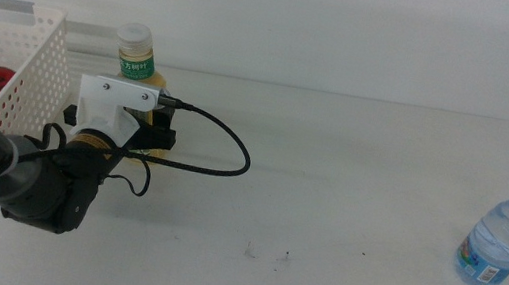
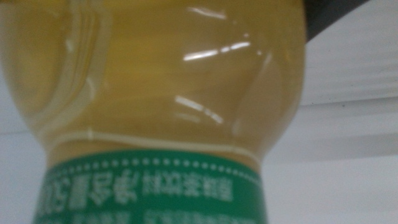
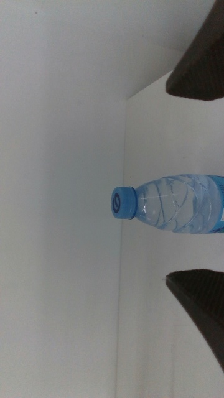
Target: Use arms to grab the bottles and put them into the dustbin to the left of the table.
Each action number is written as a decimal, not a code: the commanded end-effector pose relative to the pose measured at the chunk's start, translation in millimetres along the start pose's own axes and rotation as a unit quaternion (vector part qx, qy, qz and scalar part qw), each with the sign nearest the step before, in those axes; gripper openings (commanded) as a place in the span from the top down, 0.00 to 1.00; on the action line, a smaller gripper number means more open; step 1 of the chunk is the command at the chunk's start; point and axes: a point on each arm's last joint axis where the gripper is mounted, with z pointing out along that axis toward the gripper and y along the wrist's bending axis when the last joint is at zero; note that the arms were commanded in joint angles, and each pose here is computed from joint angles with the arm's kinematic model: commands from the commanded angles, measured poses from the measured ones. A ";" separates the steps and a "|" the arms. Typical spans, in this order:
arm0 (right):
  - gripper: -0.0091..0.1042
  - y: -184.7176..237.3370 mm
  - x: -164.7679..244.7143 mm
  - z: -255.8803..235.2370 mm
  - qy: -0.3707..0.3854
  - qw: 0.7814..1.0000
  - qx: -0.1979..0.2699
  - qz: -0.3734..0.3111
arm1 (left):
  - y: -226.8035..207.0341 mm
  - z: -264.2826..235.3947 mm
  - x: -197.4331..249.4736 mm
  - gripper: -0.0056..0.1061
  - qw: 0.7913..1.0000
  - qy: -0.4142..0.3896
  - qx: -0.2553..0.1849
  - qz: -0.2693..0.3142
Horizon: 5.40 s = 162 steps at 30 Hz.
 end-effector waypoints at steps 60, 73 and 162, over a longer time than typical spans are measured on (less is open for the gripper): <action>0.10 0.1 0.5 -0.2 -0.003 1.000 0.000 -0.006 | 147.9 -50.3 -246.6 0.96 0.913 0.407 -0.017 0.003; 0.10 0.1 0.5 -0.2 -0.003 1.000 0.000 -0.006 | 201.9 -28.6 -197.6 0.95 0.893 0.446 -0.059 -0.030; 0.10 0.1 0.5 -0.2 -0.003 1.000 0.000 -0.006 | -65.0 -308.6 -238.3 0.11 0.948 0.076 0.298 0.085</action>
